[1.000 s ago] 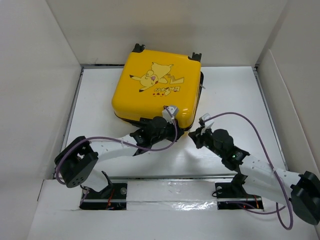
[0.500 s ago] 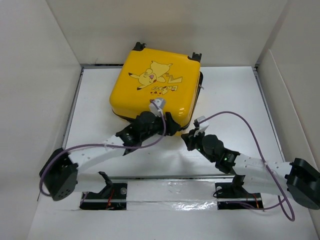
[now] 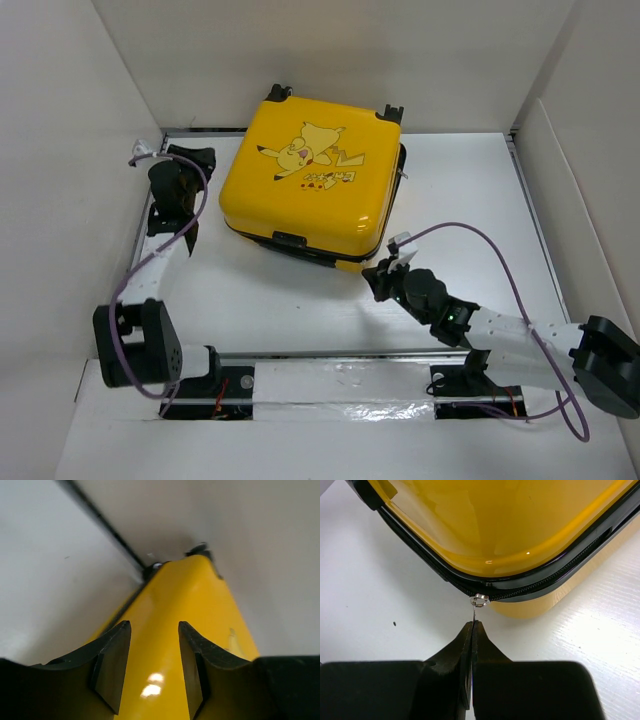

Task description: Pack the luggage

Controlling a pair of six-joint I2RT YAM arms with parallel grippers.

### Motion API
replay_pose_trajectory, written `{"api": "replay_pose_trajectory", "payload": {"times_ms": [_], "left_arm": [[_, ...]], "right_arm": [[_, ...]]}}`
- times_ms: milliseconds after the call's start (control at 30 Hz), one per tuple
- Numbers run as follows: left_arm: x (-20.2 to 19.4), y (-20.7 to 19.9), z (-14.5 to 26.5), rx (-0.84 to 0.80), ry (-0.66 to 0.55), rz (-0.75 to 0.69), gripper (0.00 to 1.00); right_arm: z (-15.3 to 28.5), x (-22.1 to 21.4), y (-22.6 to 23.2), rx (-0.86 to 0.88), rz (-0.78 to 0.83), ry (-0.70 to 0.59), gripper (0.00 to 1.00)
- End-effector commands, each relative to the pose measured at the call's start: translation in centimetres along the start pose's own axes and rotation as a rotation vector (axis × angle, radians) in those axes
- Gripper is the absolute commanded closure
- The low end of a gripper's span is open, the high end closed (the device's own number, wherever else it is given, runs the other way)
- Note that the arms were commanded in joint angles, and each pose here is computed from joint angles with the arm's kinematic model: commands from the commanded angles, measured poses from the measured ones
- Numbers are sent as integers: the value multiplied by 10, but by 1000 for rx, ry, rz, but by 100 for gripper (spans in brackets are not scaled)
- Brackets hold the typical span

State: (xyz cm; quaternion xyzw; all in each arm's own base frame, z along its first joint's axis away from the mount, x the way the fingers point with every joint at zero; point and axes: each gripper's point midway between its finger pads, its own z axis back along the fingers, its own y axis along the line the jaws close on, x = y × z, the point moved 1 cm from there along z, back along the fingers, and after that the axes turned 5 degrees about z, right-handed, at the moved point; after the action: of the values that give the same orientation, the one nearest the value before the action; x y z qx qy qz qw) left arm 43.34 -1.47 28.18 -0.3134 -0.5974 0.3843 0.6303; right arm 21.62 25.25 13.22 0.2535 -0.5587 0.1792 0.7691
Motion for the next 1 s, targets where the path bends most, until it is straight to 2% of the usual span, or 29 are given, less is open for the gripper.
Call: {"api": "replay_pose_trajectory", "payload": {"times_ms": [0, 67, 200, 300, 367, 467, 500, 533, 600, 633, 700, 733, 767, 867, 967], "left_arm": [[-10, 33, -23, 75, 91, 75, 60], [-13, 47, -31, 126, 110, 65, 62], [-44, 80, -48, 192, 230, 61, 64], [-75, 105, -52, 205, 329, 103, 66], [-111, 103, -48, 146, 441, 116, 67], [-152, 105, -33, 129, 517, 96, 68], [-159, 103, -28, 118, 524, 103, 68], [-167, 104, -22, 102, 531, 107, 68], [-179, 100, -13, 76, 561, 124, 68], [-179, 98, -10, 63, 565, 126, 68], [-178, 98, -2, 46, 567, 104, 69], [-176, 99, -1, 47, 558, 87, 71], [-178, 106, 4, 70, 563, 69, 71], [-158, 113, 8, 65, 515, 15, 72], [-151, 118, 17, 56, 484, -13, 72]], "right_arm": [[7, 19, 37, 160, -14, -26, 100], [6, 20, 36, 154, -6, -33, 100], [3, 27, 40, 162, 13, -37, 100], [-7, 35, 44, 165, 31, -37, 100], [-15, 42, 51, 182, 30, -47, 100], [-36, 55, 77, 253, 25, -64, 100], [-48, 39, 89, 281, 39, -17, 100], [-58, 59, 109, 317, 39, -50, 100], [-71, 62, 144, 388, 59, -41, 100], [-82, 62, 182, 450, 73, -37, 100], [-88, 62, 226, 543, 119, -29, 100], [-90, 37, 254, 590, 158, 21, 100], [-87, 66, 287, 662, 165, -32, 100], [-85, 70, 309, 644, 251, -34, 100], [-54, 67, 333, 856, 255, -39, 100]]}}
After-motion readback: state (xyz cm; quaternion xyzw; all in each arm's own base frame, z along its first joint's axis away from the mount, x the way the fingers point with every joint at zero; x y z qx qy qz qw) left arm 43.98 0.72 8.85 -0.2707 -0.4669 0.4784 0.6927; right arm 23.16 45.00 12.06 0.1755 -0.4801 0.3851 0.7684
